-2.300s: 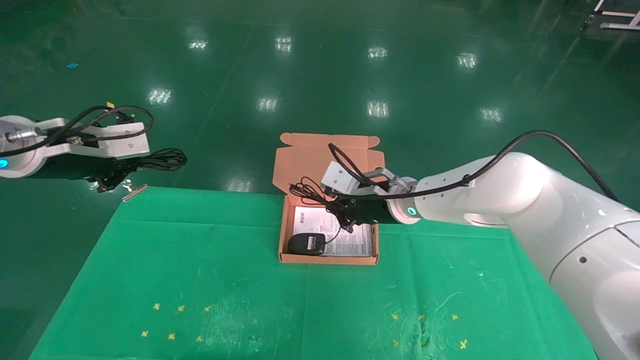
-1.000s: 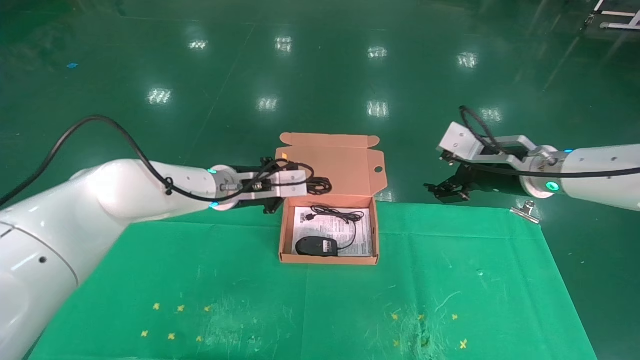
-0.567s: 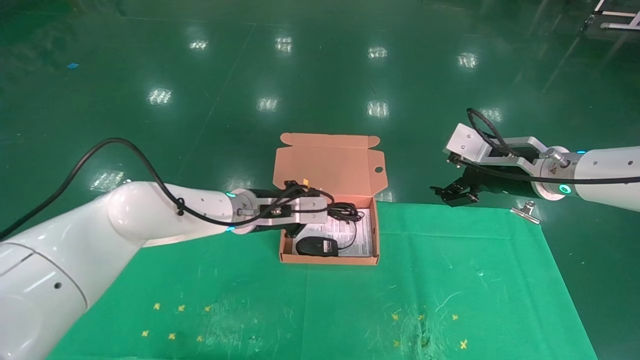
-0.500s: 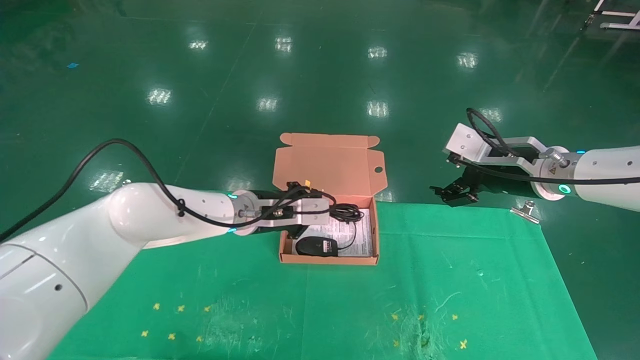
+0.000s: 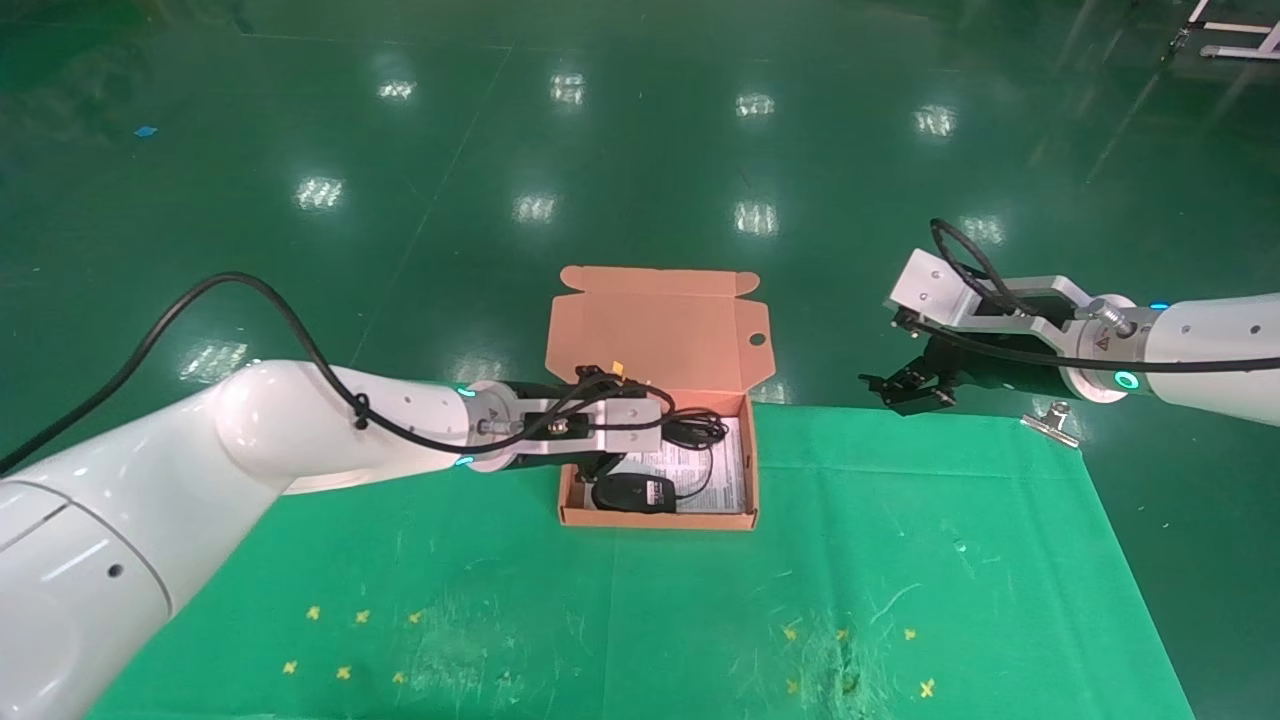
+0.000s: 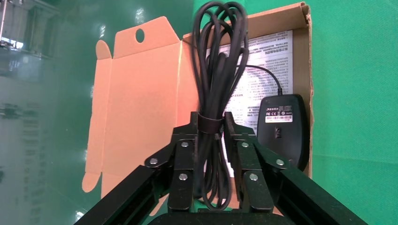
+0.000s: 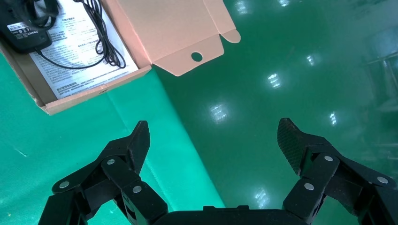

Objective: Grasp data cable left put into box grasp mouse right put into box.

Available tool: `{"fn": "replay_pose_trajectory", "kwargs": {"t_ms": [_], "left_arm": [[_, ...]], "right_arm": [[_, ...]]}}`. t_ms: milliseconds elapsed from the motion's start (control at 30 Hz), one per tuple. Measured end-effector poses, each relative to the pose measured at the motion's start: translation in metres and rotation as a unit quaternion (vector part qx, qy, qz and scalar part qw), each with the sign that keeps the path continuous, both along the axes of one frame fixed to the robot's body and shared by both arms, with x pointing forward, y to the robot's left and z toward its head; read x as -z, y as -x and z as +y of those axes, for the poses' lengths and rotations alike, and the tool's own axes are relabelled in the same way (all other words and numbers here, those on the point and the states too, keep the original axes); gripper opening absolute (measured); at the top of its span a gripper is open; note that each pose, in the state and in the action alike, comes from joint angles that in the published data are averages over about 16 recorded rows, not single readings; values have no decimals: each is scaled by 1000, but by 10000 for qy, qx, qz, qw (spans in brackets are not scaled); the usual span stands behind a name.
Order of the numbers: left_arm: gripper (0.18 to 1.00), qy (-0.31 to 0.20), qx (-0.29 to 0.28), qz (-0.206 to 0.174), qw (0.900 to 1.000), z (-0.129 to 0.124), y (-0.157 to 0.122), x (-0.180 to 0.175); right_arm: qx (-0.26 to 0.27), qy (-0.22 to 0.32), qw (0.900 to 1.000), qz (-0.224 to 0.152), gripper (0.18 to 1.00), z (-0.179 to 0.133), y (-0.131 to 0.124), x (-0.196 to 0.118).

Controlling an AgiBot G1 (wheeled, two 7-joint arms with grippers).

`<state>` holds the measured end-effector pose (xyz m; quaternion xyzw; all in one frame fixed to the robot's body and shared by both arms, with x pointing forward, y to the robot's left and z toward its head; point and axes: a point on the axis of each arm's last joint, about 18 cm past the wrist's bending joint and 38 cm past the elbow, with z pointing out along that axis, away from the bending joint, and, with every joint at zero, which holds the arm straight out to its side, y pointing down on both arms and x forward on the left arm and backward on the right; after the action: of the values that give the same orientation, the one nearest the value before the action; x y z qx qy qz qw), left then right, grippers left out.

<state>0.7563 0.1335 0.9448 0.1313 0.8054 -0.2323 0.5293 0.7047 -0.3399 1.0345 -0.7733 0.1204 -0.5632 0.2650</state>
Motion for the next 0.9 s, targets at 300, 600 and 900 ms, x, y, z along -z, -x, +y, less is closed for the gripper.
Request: {"fn": "replay_pose_trajectory", "kwargs": {"t_ms": [300,600,900], "left_arm": [[401,319,-212,-192,9991,38,10,-42],[580,556,-365,-768,9948,69,31,-103],[789,970,-233,-584,9933,81,49,-107]], "right_arm": [[-38,-16,9997,-232,1001,3,3,-18],[-87,151,9979,-622,1001,9,9,-47],[-359,13,9983,-461,1001,15,18,-39]]}}
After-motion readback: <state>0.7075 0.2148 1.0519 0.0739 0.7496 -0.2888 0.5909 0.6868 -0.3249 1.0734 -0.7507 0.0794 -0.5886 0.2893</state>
